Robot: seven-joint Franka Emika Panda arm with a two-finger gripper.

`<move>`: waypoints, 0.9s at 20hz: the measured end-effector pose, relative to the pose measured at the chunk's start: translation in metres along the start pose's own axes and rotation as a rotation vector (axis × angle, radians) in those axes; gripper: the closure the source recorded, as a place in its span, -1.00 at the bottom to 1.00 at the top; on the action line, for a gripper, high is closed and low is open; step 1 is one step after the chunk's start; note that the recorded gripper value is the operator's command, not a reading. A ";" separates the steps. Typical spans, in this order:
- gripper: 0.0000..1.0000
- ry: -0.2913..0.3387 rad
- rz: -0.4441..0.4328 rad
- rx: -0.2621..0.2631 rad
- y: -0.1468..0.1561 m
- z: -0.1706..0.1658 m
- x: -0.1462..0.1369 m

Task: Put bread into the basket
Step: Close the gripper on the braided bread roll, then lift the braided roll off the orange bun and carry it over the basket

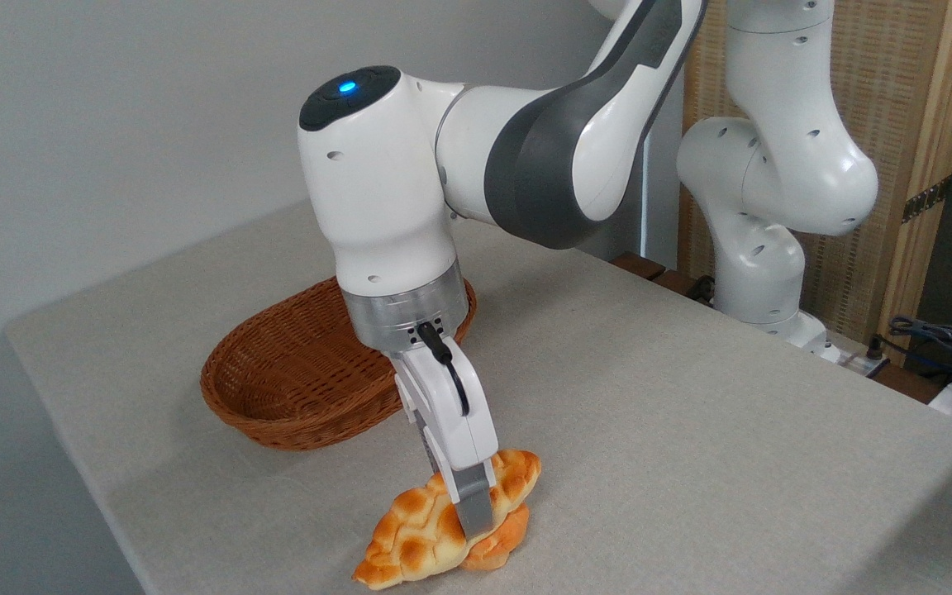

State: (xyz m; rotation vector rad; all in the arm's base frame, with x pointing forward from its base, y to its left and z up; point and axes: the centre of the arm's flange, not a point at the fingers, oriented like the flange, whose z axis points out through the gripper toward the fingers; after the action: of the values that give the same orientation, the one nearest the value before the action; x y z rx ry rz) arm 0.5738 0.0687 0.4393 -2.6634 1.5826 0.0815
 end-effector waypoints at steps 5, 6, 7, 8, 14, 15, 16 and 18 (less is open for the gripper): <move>-0.01 0.007 -0.003 -0.002 0.000 0.000 0.001; -0.01 0.008 -0.003 -0.002 0.000 -0.001 0.001; -0.01 0.013 -0.006 -0.003 0.000 -0.001 0.001; -0.01 0.022 -0.010 -0.005 0.000 -0.002 0.002; -0.01 0.070 -0.060 0.001 -0.003 -0.040 0.004; -0.01 0.068 -0.060 -0.005 -0.002 -0.049 0.003; -0.01 0.066 -0.058 -0.012 0.000 -0.056 0.003; -0.02 0.063 -0.052 -0.024 0.004 -0.067 0.004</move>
State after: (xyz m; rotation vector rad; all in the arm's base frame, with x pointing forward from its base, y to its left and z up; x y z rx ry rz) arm 0.5737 0.0588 0.5057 -2.7499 1.5371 0.0150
